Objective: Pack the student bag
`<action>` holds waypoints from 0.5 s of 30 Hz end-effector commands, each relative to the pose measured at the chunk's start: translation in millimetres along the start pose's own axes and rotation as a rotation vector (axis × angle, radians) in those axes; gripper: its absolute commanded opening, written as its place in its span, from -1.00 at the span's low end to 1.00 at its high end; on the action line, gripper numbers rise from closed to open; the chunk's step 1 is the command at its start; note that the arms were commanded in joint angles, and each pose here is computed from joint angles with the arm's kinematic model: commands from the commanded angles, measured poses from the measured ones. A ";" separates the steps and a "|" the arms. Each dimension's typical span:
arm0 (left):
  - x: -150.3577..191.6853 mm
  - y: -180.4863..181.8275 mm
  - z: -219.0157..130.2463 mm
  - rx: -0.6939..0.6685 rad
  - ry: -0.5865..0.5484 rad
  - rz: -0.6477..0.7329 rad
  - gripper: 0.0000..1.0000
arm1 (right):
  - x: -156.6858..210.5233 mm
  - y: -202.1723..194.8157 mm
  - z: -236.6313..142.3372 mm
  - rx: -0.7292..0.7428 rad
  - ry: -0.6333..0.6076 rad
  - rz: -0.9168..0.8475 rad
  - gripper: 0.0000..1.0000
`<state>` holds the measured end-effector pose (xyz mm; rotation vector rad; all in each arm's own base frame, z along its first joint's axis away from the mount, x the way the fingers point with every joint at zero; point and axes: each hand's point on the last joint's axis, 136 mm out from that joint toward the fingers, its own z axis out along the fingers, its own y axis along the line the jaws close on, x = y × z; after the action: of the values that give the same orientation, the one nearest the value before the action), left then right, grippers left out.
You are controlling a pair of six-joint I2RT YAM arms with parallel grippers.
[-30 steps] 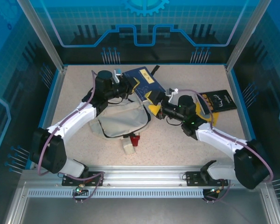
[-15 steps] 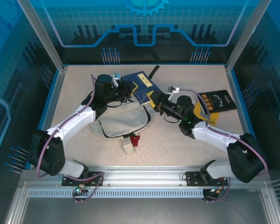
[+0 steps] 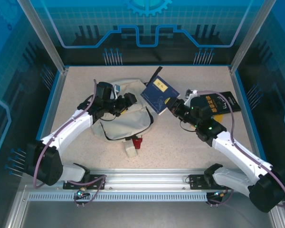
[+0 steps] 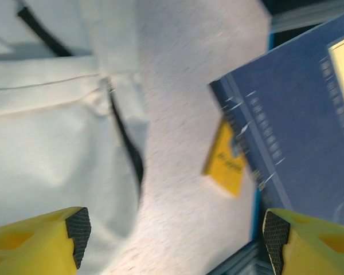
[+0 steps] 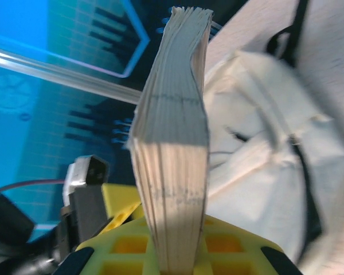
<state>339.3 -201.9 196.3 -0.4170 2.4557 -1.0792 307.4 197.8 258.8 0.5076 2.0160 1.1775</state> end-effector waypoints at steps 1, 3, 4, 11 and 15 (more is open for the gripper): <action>23.7 17.8 -7.8 -0.142 0.124 0.248 0.64 | -12.0 -19.3 -23.2 0.154 -0.024 -0.118 -0.79; 33.9 21.4 -6.9 -0.209 0.166 0.353 0.65 | -15.0 -30.8 -32.3 0.210 -0.031 -0.130 -0.78; 40.1 24.0 -5.3 -0.245 0.193 0.409 0.64 | -15.9 -36.0 -36.5 0.231 -0.034 -0.134 -0.78; 79.4 32.8 16.3 -0.326 0.393 0.625 0.56 | -23.1 -57.5 -55.3 0.295 -0.061 -0.117 -0.76; 96.0 40.2 28.9 -0.389 0.478 0.747 0.52 | -22.8 -65.1 -56.5 0.310 -0.055 -0.098 -0.76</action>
<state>275.9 -238.7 130.0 0.4895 2.8213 -0.5404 281.9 125.2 225.6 0.5814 2.1748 0.8077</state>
